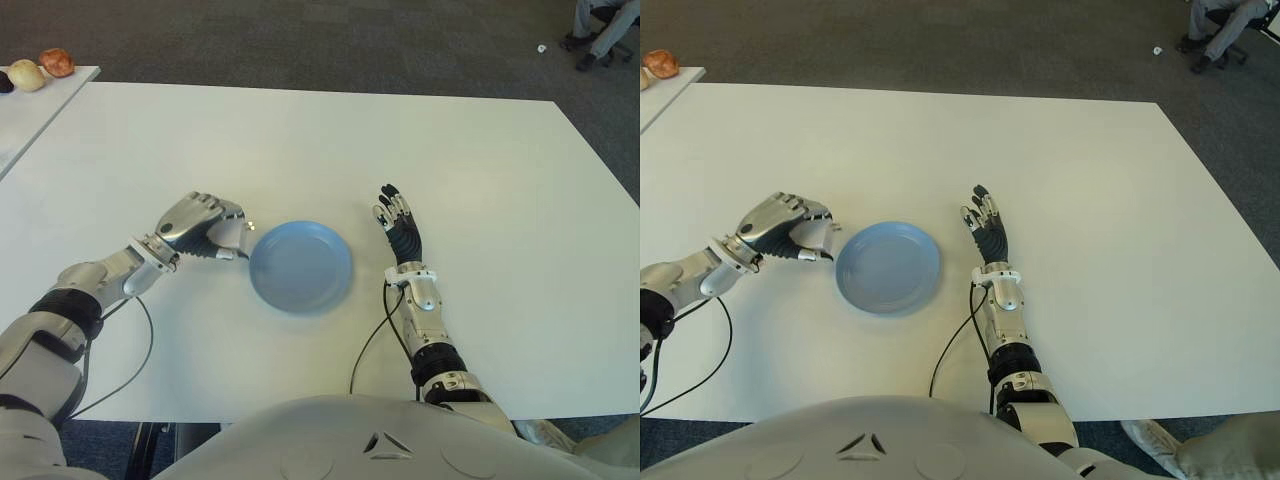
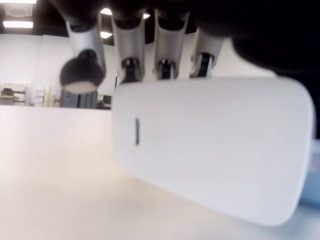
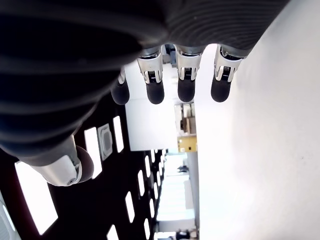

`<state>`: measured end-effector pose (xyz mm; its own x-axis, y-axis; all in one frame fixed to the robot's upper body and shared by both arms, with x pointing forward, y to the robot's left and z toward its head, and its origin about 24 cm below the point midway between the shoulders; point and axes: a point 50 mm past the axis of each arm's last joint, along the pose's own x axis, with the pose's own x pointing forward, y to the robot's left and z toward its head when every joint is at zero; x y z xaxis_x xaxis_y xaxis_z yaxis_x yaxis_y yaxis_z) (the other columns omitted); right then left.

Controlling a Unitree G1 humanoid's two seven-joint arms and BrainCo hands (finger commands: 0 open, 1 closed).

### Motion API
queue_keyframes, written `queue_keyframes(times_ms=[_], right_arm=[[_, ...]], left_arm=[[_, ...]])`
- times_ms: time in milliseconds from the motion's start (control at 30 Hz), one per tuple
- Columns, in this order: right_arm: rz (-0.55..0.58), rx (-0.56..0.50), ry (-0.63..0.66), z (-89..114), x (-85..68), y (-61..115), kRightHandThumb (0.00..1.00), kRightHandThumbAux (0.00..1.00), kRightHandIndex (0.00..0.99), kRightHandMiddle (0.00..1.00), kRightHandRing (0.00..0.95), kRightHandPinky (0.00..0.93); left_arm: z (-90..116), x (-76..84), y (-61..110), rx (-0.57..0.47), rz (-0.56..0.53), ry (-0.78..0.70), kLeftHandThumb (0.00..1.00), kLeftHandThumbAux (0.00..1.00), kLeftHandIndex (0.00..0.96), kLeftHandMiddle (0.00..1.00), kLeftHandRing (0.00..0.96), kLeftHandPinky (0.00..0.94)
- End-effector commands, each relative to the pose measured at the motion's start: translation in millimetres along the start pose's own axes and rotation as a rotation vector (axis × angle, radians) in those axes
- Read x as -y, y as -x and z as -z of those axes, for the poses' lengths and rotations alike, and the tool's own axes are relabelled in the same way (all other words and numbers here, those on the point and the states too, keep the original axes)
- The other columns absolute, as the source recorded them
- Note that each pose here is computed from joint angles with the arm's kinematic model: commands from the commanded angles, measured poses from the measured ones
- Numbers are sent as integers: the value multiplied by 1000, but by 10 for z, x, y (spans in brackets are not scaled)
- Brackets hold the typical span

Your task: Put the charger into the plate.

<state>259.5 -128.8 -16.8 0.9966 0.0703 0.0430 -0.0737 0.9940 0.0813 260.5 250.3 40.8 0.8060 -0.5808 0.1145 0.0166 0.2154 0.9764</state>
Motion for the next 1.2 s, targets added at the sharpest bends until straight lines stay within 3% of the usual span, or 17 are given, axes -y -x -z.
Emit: queue_keyframes(times_ms=[33,467,967,1200], right_arm=[[23,-96,-14,168,24,126,0,545,38,63,49,67],[32,-97,-5,171,-10,118,0,528,38,62,49,63],[31,-93,-22,166,-53,109,0,535,38,64,52,68],[33,-97,-29,168,-60,112,0,540,37,62,50,66]], left_arm=[[-49,-173,-43,-9,-24,24,750,697,441,893,880,845],[-388,-547,-407,50,-81,31,752,696,441,897,879,845],[-579,-630,-458,108,-64,-21,753,695,442,892,876,838],[-679,-566,-451,116,-40,5,753,695,442,887,871,826]])
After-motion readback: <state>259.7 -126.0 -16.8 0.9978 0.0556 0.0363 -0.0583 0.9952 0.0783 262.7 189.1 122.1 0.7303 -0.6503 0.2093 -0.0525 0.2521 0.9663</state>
